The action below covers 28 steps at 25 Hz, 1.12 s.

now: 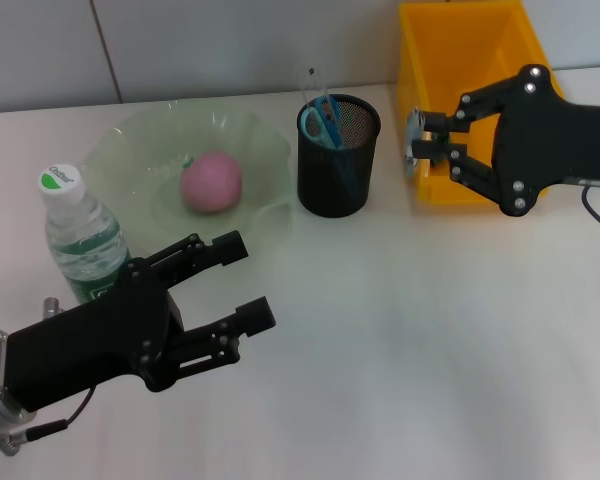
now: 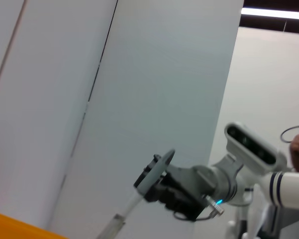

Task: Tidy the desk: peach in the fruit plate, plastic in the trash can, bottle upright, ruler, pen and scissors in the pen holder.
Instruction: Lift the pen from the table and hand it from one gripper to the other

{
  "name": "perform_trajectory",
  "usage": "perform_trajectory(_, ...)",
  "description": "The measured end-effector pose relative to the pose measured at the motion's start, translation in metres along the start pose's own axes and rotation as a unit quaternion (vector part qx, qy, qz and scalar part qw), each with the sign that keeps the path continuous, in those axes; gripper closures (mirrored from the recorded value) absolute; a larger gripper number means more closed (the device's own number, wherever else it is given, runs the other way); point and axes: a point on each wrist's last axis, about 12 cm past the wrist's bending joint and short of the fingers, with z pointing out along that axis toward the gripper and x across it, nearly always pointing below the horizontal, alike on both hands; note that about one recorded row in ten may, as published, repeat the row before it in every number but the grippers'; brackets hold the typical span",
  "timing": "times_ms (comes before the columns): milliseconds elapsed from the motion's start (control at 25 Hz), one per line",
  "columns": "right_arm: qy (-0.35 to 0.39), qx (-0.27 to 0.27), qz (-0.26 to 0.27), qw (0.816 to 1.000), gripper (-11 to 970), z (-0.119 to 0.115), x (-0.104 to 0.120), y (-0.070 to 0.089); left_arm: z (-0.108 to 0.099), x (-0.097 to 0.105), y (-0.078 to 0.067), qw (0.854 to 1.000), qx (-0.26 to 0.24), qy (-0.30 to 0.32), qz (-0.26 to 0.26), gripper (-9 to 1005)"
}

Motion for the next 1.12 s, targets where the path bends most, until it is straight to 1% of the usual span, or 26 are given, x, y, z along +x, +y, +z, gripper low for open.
perform_trajectory(40, 0.003, 0.003, -0.023, 1.0, 833, -0.001, 0.001, 0.002, 0.001, -0.001, 0.0, 1.0, 0.003, 0.0, -0.009, 190)
perform_trajectory(80, 0.006, 0.007, -0.066, 0.998, 833, -0.002, 0.004, 0.005, 0.001, -0.001, 0.0, 1.0, 0.003, 0.0, -0.009, 190)
perform_trajectory(120, 0.006, 0.007, -0.066, 0.998, 833, -0.002, 0.004, 0.005, 0.001, -0.001, 0.0, 1.0, 0.003, 0.0, -0.009, 190)
perform_trajectory(200, 0.006, 0.009, -0.106, 0.994, 833, -0.002, 0.005, 0.009, 0.001, -0.006, 0.001, 0.999, 0.014, 0.001, -0.04, 190)
perform_trajectory(280, 0.0, 0.013, -0.152, 0.988, 833, -0.002, 0.005, 0.011, 0.001, -0.008, 0.001, 0.998, 0.017, 0.002, -0.052, 190)
perform_trajectory(440, -0.019, 0.038, -0.255, 0.966, 833, 0.0, 0.005, 0.016, -0.001, -0.009, 0.001, 0.998, 0.015, 0.001, -0.063, 190)
perform_trajectory(560, -0.032, 0.054, -0.313, 0.948, 833, 0.005, 0.006, 0.02, -0.002, -0.009, 0.001, 0.997, 0.013, 0.001, -0.07, 190)
perform_trajectory(680, -0.041, 0.065, -0.38, 0.922, 833, 0.011, 0.013, 0.029, -0.001, -0.01, 0.001, 0.997, 0.016, 0.002, -0.075, 190)
perform_trajectory(840, -0.044, 0.092, -0.472, 0.876, 834, 0.017, 0.022, 0.04, -0.001, -0.013, 0.002, 0.997, 0.019, 0.004, -0.075, 190)
perform_trajectory(880, -0.041, 0.104, -0.512, 0.852, 833, 0.019, 0.026, 0.045, -0.001, -0.013, 0.002, 0.997, 0.018, 0.004, -0.075, 190)
perform_trajectory(920, -0.041, 0.104, -0.512, 0.852, 833, 0.019, 0.026, 0.045, -0.001, -0.013, 0.002, 0.997, 0.018, 0.004, -0.075, 190)
perform_trajectory(1040, -0.036, 0.12, -0.568, 0.814, 833, 0.021, 0.03, 0.052, -0.001, -0.014, 0.003, 0.997, 0.017, 0.003, -0.076, 190)
perform_trajectory(1080, -0.034, 0.122, -0.58, 0.805, 834, 0.021, 0.031, 0.054, -0.001, -0.014, 0.003, 0.997, 0.017, 0.003, -0.076, 190)
perform_trajectory(1120, -0.033, 0.125, -0.597, 0.792, 834, 0.022, 0.033, 0.057, 0.0, -0.014, 0.003, 0.997, 0.017, 0.004, -0.076, 190)
